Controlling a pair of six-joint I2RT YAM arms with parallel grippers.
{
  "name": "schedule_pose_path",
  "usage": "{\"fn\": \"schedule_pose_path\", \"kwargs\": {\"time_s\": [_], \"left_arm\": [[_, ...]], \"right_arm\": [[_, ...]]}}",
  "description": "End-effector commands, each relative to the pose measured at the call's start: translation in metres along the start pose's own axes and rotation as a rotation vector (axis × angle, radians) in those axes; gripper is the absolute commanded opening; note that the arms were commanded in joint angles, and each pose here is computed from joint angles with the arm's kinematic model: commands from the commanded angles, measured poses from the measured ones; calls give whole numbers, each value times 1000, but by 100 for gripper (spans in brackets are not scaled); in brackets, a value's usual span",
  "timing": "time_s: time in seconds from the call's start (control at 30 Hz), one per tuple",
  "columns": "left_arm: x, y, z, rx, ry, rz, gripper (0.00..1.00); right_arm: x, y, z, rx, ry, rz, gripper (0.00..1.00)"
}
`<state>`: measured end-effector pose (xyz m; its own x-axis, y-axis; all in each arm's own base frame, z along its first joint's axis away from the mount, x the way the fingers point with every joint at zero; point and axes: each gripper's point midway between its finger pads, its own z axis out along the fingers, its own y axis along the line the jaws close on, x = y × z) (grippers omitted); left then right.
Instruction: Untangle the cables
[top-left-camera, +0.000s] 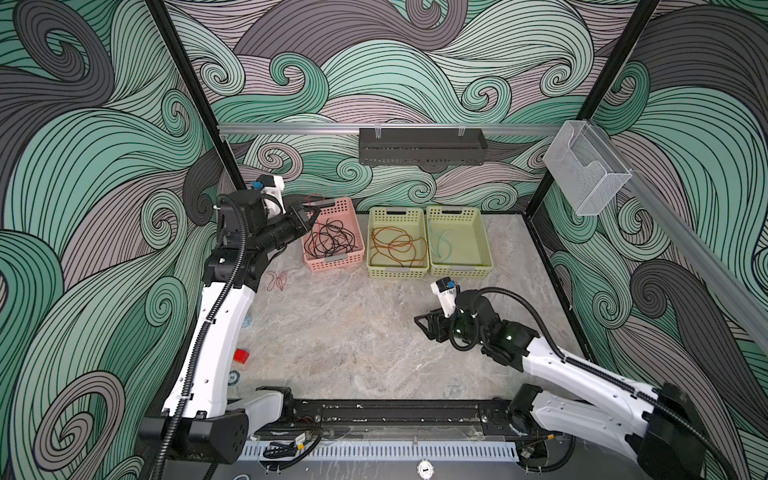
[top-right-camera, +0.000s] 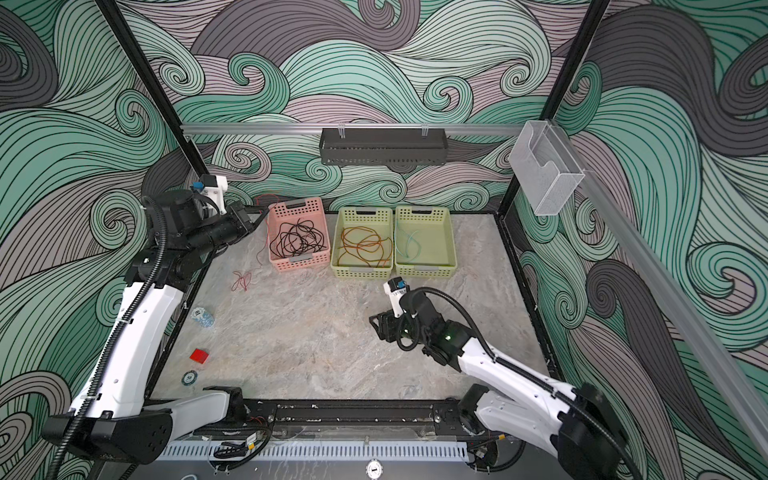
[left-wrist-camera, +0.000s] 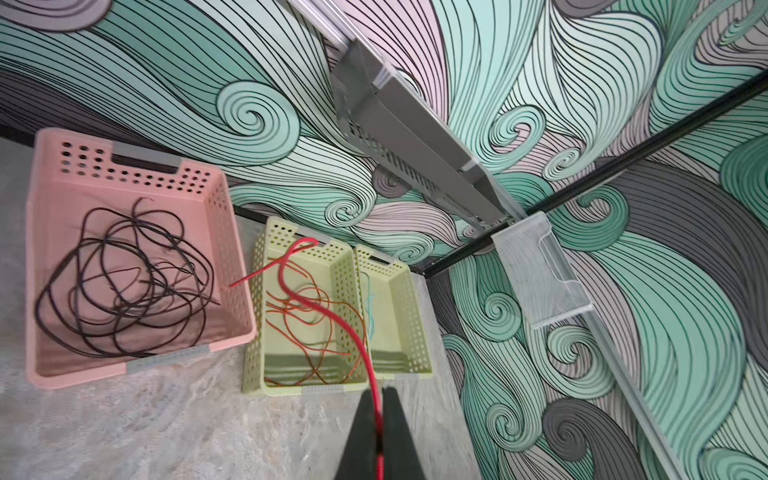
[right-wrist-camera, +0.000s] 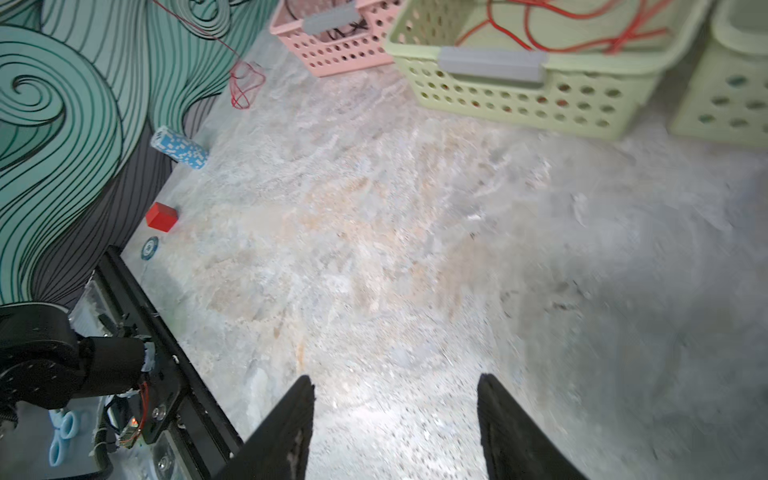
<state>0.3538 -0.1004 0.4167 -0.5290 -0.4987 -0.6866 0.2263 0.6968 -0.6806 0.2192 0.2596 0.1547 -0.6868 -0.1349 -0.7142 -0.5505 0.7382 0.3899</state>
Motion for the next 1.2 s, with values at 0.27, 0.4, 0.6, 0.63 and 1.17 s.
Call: {"fn": "schedule_pose_path", "kwargs": {"time_s": [0.27, 0.4, 0.6, 0.63, 1.17], "left_arm": [[-9, -87, -64, 237, -48, 38, 0], [5, -91, -58, 270, -4, 9, 0], [20, -96, -50, 299, 46, -2, 0], [21, -97, -49, 304, 50, -6, 0], [83, 1, 31, 23, 302, -66, 99]], "right_arm": [[-90, 103, 34, -311, -140, -274, 86], [-111, 125, 31, -333, -200, -362, 90], [-146, 129, 48, -257, -243, -469, 79], [-147, 133, 53, -274, -226, -482, 66], [-130, 123, -26, -261, -231, -164, 0]]}}
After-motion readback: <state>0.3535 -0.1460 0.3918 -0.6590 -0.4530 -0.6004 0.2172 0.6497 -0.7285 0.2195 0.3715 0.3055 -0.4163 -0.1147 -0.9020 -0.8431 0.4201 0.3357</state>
